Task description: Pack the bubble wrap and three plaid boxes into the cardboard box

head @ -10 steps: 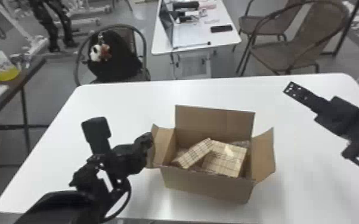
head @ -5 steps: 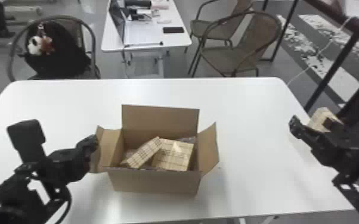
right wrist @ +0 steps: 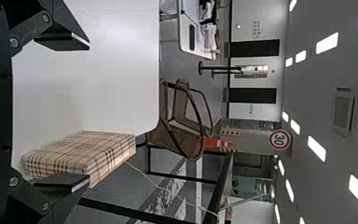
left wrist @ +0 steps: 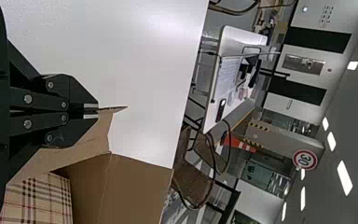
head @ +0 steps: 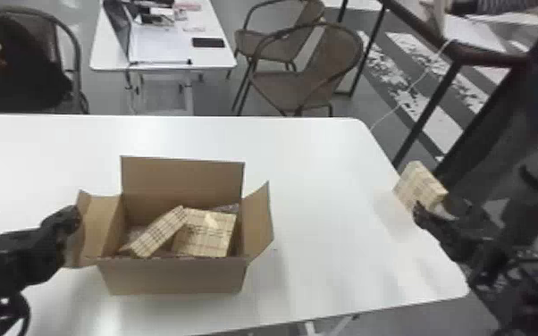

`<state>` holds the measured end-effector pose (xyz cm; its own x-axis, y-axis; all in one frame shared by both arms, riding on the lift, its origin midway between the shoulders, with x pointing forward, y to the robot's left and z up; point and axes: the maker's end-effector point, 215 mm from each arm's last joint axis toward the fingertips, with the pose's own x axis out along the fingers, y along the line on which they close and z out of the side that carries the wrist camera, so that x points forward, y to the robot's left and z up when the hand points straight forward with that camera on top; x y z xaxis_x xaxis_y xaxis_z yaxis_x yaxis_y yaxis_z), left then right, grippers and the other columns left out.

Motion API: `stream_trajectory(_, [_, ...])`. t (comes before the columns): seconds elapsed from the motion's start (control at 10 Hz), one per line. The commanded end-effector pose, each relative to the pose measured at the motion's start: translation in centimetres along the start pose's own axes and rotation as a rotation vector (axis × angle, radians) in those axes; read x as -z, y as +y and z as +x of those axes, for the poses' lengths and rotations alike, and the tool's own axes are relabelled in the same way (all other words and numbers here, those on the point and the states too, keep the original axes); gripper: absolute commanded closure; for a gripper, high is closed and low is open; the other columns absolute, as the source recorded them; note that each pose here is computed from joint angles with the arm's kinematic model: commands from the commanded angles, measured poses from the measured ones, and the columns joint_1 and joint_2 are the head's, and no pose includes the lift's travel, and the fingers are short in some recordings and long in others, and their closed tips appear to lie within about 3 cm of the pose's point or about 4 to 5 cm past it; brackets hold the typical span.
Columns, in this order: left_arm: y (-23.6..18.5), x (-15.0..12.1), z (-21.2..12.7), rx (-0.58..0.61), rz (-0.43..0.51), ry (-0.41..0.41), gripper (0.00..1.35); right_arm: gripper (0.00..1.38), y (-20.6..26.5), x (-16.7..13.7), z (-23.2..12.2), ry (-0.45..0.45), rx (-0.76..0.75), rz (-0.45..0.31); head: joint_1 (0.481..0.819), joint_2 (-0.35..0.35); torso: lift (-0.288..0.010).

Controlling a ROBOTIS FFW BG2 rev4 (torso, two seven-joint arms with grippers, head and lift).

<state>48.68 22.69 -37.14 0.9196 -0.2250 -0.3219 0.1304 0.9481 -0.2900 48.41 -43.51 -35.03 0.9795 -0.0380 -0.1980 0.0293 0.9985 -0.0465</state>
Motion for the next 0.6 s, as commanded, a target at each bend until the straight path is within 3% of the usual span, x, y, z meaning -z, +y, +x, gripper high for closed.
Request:
stream_trajectory(0.0, [-0.2, 0.0, 0.1, 0.003, -0.005, -0.002, 1.22, 0.28, -2.3, 1.5, 1.8, 0.042, -0.002, 0.004, 0.695, -0.231, -0.132])
stream_trajectory(0.5, [0.1, 0.0, -0.1, -0.004, -0.005, -0.005, 1.22, 0.28, -3.7, 5.7, 4.3, 0.128, -0.074, 0.022, 0.695, -0.263, -0.132])
